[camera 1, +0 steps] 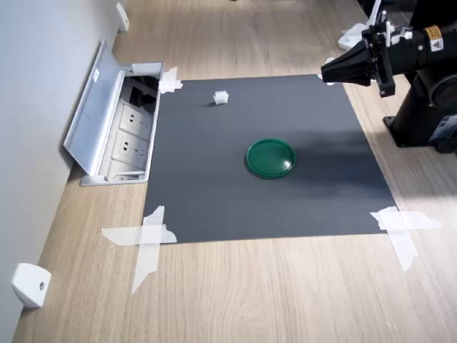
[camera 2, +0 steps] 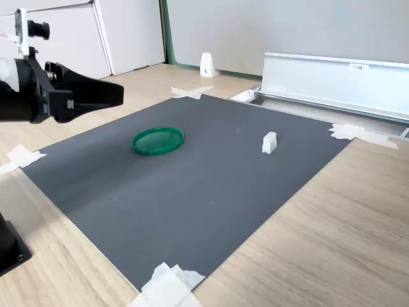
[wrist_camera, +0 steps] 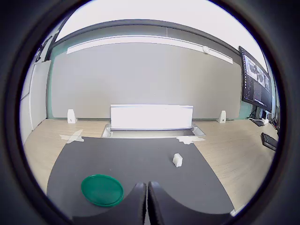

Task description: Grasp a white terminal and put it on the green lid.

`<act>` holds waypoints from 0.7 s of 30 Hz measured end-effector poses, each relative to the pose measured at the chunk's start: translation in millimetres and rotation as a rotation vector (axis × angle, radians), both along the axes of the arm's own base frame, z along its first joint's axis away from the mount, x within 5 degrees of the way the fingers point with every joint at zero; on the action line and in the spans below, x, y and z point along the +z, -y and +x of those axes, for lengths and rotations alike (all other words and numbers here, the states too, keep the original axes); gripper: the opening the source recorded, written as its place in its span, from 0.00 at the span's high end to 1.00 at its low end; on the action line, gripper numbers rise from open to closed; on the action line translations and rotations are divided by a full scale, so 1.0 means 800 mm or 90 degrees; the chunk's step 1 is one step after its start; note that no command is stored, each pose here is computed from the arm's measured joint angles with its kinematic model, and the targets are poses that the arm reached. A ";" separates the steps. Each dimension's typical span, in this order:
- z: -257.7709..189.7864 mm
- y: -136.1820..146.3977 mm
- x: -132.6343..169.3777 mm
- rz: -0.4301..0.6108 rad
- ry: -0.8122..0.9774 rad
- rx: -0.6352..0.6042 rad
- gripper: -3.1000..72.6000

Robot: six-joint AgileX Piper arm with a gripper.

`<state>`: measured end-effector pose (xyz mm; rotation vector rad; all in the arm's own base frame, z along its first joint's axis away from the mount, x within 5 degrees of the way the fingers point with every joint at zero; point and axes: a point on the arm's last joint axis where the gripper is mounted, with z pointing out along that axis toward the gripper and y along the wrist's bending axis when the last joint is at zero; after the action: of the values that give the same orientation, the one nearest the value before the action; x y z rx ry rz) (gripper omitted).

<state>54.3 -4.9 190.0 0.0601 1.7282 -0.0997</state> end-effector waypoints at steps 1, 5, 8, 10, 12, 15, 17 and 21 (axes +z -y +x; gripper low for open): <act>0.000 0.000 0.000 -0.001 0.000 0.000 0.97; 0.000 0.000 0.000 -0.003 0.000 0.000 0.97; 0.000 0.000 0.000 -0.003 -0.001 0.000 0.97; 0.000 0.000 0.000 -0.004 -0.003 0.000 0.97; 0.000 0.000 0.000 -0.007 -0.003 -0.001 0.97; 0.000 0.001 0.000 -0.012 -0.004 -0.001 0.97; 0.000 0.001 0.000 -0.012 -0.004 -0.001 0.97; 0.000 0.000 0.001 -0.010 0.002 -0.001 0.97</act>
<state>54.3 -5.3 190.4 0.0493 1.7241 -0.1148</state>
